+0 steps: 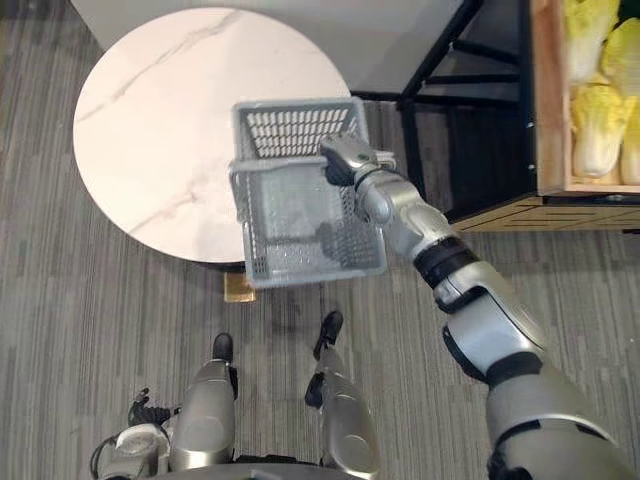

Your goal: Pick vegetable in the basket

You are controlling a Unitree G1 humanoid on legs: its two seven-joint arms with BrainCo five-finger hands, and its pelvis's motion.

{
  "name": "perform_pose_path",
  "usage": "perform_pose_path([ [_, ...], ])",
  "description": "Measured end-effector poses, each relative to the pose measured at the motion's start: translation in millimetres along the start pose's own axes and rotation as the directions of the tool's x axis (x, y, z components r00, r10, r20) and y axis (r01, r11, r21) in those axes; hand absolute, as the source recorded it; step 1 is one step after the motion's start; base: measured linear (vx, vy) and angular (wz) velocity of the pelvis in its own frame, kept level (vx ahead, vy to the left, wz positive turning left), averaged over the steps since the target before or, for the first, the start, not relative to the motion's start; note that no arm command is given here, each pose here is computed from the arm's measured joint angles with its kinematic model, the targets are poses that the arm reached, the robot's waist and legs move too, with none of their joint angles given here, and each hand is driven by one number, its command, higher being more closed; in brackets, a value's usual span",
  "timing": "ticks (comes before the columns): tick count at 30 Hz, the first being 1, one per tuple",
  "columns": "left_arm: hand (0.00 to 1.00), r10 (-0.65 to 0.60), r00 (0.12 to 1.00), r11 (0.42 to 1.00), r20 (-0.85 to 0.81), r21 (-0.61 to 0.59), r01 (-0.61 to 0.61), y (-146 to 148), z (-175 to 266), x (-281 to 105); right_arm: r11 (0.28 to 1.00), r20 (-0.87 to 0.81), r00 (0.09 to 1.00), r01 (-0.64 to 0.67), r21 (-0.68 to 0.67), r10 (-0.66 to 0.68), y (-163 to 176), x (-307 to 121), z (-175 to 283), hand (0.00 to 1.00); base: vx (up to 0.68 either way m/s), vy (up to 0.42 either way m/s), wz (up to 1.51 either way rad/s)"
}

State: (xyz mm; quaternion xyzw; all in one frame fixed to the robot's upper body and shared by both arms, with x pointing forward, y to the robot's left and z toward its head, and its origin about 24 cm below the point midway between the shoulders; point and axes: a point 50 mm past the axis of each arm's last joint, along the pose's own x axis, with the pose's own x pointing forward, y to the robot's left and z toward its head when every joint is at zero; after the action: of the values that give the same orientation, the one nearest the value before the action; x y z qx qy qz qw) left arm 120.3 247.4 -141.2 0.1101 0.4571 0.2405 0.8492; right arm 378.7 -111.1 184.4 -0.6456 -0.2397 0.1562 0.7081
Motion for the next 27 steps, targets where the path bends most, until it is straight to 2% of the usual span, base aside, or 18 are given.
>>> perform_pose_path([
  [2,0.0,0.012,0.999,1.0,-0.042,0.014,-0.012,8,-17,-3,0.998,0.078,0.996,-0.043,0.05,0.039,15,-16,11,1.0,0.02,0.02,-0.25],
  [8,0.0,0.014,0.991,1.0,-0.13,0.02,-0.011,18,-48,-12,0.978,0.166,0.977,-0.158,0.136,0.135,42,-59,19,1.0,0.02,0.019,-0.1],
  [13,0.0,0.007,0.98,1.0,-0.199,0.019,-0.003,25,-71,-20,0.948,0.188,0.949,-0.281,0.147,0.252,65,-93,18,1.0,0.03,0.006,-0.12],
  [17,0.0,-0.004,0.975,0.999,-0.221,0.046,0.015,28,-80,-24,0.932,0.182,0.937,-0.326,0.158,0.297,72,-106,14,1.0,0.04,0.016,-0.22],
  [24,0.0,-0.007,0.969,0.998,-0.246,0.058,0.022,30,-89,-28,0.885,0.126,0.906,-0.422,0.195,0.404,105,-142,9,1.0,0.03,0.026,-0.17],
  [27,0.0,-0.029,0.967,0.998,-0.252,0.054,0.044,24,-91,-30,0.878,0.053,0.902,-0.429,0.213,0.428,114,-163,-1,1.0,-0.02,0.069,0.01],
])
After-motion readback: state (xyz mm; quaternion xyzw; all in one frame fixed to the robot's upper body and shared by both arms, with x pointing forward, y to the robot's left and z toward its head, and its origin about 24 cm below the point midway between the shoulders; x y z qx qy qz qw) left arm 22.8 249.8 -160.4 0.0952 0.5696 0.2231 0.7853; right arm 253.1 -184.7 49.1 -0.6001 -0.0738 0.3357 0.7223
